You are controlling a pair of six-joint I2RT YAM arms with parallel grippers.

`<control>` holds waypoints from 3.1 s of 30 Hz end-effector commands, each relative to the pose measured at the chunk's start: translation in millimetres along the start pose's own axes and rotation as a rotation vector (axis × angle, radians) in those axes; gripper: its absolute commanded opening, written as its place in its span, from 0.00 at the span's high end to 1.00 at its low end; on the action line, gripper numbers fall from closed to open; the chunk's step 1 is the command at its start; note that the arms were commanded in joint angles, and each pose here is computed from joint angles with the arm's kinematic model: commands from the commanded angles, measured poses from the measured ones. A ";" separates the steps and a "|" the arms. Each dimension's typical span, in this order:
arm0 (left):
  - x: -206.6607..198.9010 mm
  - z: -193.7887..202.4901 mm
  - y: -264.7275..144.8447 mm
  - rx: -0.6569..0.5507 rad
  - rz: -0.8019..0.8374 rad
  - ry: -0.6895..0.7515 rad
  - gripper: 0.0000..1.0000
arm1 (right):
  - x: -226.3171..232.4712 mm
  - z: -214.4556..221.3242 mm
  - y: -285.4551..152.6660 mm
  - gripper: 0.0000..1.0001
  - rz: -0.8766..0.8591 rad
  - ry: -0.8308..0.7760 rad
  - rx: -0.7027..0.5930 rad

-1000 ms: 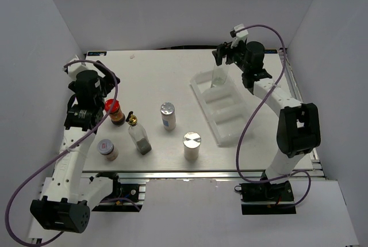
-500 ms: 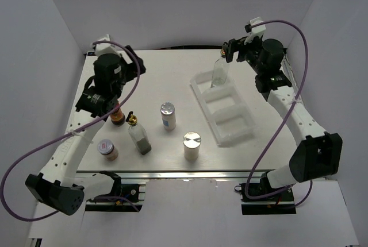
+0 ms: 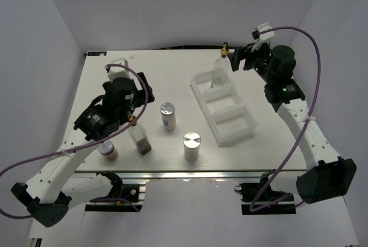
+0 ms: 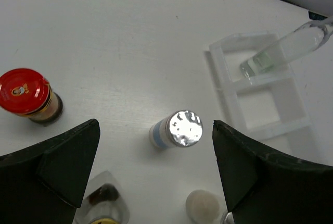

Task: Organize the condiment bottles

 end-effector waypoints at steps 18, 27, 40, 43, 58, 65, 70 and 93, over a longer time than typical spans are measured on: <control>40.0 61.6 -29.2 0.261 -0.034 0.249 0.02 | -4.9 -0.2 -6.4 0.11 0.028 -0.062 0.012; 42.6 85.7 -30.0 0.294 0.054 0.292 0.02 | -9.6 9.3 1.4 0.11 0.032 -0.106 0.041; 40.0 86.0 -24.2 0.260 0.058 0.281 0.68 | -15.0 20.8 10.4 0.11 0.049 -0.131 0.071; 35.8 84.2 -23.5 0.257 0.078 0.265 0.80 | -18.6 18.4 7.5 0.11 0.084 -0.138 0.060; 25.2 -13.6 -21.0 -0.026 -0.154 0.066 1.00 | -39.4 -20.0 -52.0 0.11 0.433 -0.072 -0.188; 5.8 -75.2 -12.9 -0.218 -0.192 0.007 1.00 | -60.1 -16.0 -52.5 0.11 0.536 -0.061 -0.169; -37.9 -98.8 24.3 -0.245 -0.092 0.095 1.00 | -81.8 -15.1 -56.0 0.11 0.651 -0.040 -0.153; -198.0 -119.6 167.8 -0.285 0.334 0.189 1.00 | -135.9 -4.3 -77.9 0.11 0.893 -0.014 -0.138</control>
Point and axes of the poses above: each gripper's point midway between its finger pads, its own y axis out along the fingers, its own x axis along the line the jaws close on, z = x × y, the point moved 7 cm from there along -y, back along the fingers, and after that the axes turned 8 degrees about y, right-handed, at the moved point
